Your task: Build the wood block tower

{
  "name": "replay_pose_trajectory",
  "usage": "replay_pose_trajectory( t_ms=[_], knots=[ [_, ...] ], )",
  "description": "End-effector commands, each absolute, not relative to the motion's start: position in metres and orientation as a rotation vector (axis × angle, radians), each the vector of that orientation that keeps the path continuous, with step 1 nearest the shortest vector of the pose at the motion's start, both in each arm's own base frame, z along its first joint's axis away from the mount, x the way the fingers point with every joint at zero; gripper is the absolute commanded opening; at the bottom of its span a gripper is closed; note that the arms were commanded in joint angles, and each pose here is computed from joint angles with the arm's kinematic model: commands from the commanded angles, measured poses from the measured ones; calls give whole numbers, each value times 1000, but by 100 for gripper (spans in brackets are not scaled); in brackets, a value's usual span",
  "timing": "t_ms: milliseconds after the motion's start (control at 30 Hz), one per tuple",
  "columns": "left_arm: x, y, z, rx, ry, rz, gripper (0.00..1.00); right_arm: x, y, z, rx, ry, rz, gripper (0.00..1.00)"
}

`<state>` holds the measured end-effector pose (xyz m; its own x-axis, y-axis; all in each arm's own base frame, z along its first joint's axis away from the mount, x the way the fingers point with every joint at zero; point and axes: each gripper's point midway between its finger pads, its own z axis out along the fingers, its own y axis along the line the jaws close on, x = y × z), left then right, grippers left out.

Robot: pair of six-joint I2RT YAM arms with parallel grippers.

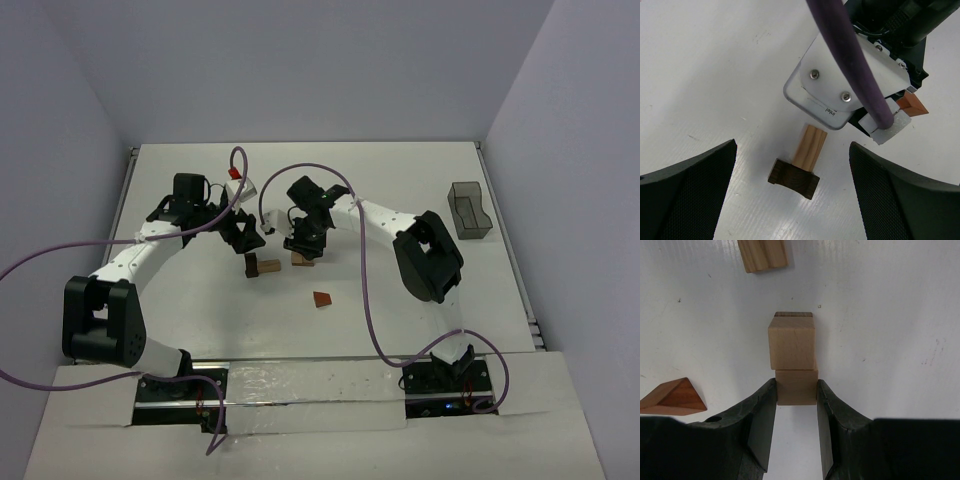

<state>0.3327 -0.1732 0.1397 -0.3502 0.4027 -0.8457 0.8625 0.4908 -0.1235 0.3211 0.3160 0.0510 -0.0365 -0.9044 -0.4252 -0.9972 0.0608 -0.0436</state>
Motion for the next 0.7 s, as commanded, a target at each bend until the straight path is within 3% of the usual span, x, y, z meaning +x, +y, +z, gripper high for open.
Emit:
replay_pose_trajectory(
  t_ms=[0,133,267,333,533,667],
  knots=[
    [344,-175,154,1045,1899,-717,99,321,319,59,-1910,1986,368,22],
    [344,-175,155,1045,1899,-717,99,319,318,59,-1913,1991,369,23],
    [344,-175,155,1045,1899,-716,99,318,318,58,-1915,1995,372,32],
    [344,-175,155,1046,1899,-715,99,317,317,57,-1911,2001,376,46],
    [344,-174,154,1046,1902,-714,99,316,316,53,-1912,2013,368,65],
    [346,-174,152,1039,1906,-714,99,315,315,53,-1905,2023,369,87]
  ],
)
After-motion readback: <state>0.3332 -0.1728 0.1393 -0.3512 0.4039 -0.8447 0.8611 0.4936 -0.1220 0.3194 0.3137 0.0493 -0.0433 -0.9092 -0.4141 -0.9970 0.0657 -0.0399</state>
